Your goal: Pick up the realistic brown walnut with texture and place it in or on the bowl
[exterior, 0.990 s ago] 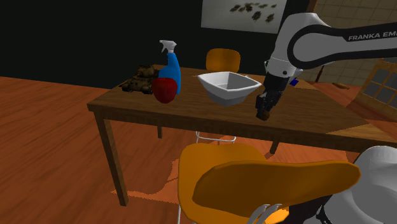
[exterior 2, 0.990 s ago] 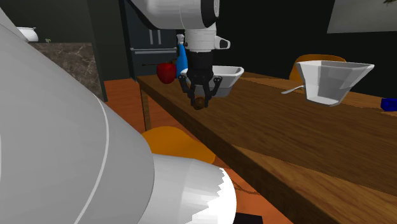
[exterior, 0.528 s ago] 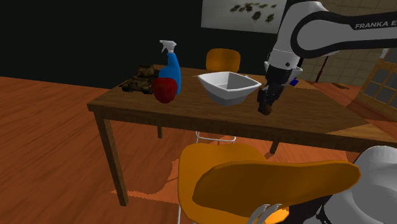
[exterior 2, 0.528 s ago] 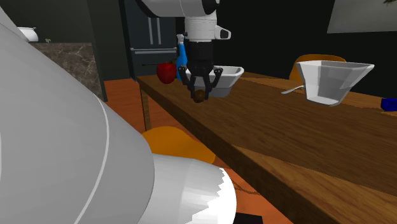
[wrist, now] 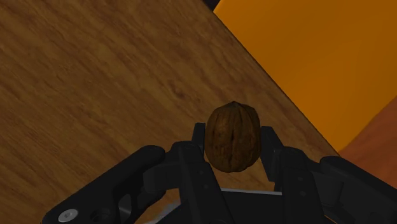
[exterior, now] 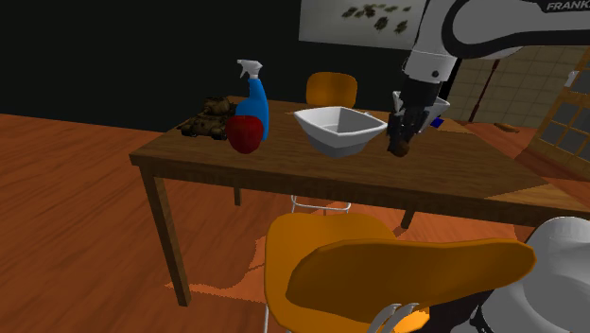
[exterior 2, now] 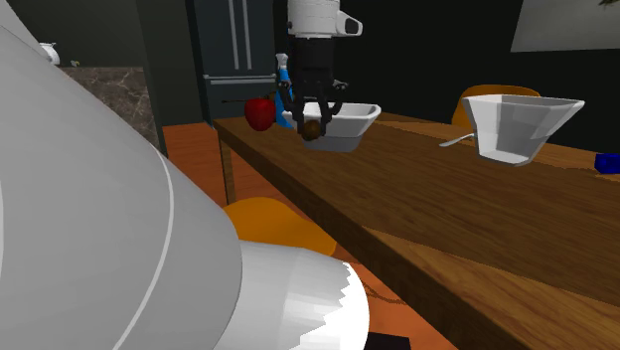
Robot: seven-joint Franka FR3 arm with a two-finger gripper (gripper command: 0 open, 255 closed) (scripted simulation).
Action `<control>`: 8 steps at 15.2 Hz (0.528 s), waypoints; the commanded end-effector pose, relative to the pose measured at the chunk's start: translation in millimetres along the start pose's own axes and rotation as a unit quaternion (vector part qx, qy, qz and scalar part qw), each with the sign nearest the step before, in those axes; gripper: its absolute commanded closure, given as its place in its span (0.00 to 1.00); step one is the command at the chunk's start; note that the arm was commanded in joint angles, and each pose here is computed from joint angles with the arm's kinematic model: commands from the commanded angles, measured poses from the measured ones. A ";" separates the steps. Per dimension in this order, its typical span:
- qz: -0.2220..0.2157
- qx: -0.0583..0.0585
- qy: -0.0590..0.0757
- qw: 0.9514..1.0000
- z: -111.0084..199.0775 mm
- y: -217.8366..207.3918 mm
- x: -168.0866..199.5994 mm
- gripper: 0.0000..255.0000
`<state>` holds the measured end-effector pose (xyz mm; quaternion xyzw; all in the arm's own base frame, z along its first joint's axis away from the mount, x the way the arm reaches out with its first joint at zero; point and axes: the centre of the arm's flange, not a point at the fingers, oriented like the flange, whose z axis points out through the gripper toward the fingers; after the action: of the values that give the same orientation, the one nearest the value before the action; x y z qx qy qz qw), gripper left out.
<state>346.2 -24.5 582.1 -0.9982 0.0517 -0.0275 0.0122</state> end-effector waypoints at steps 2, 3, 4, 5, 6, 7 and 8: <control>0.000 0.000 0.000 1.000 -15.5 -0.7 0.9 1.00; 0.000 0.000 0.000 1.000 -20.7 -0.8 1.2 1.00; 0.000 0.000 0.000 1.000 -26.0 -1.0 1.5 1.00; 0.000 0.000 0.000 1.000 -31.3 -1.1 1.7 1.00; 0.000 0.000 0.000 1.000 -36.6 -1.3 2.0 1.00; 0.000 0.000 0.000 1.000 -41.8 -1.4 2.3 1.00; 0.000 0.000 0.000 1.000 -47.1 -1.6 2.6 1.00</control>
<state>346.3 -24.5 624.7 -0.9982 0.0518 -0.0275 0.0121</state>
